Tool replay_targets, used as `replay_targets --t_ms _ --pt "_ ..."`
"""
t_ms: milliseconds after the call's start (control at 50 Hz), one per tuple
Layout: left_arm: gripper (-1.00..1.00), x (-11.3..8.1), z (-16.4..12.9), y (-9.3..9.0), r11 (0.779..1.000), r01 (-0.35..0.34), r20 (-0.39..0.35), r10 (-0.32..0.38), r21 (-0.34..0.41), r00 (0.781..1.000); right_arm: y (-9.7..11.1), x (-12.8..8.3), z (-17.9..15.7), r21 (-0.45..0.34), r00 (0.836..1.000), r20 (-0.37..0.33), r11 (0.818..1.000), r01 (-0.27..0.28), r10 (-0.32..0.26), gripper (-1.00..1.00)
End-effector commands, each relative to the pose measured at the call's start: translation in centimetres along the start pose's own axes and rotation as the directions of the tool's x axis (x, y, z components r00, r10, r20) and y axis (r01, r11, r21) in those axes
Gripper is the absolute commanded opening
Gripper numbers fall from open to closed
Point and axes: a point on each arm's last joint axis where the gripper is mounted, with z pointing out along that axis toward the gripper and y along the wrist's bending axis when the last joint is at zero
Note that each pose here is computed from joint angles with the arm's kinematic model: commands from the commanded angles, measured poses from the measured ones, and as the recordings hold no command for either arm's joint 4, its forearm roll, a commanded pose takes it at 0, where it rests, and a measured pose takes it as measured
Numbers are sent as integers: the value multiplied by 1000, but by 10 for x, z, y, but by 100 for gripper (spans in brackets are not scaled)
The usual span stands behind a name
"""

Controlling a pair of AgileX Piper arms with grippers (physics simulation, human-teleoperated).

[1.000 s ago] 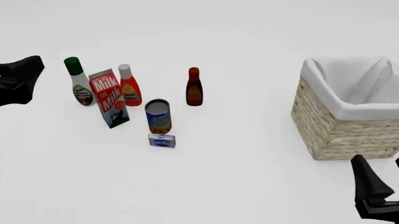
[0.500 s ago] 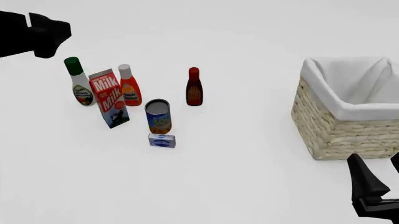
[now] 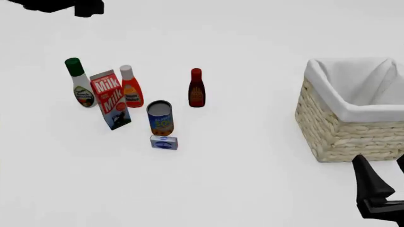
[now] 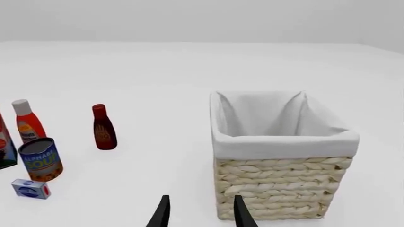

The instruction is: Pick the ketchup and place it in the basket.

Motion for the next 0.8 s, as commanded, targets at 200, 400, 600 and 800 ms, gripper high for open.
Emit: replay_targets --t_ms 200,400,600,800 --pt "100 -38 60 11 999 -45 -82 44 -10 996 -1 0 4 11 1000 -13 1000 13 -13 100" --pt "100 -41 100 7 998 -61 -126 61 7 990 -1 1 8 9 1000 -22 1000 13 -13 100" --pt "100 -46 126 12 998 -68 -135 67 1 989 -1 1 10 11 999 -29 1000 14 -14 100" --pt "100 -47 147 12 998 -70 -144 70 3 987 -1 1 14 10 999 -37 1000 19 -19 100"
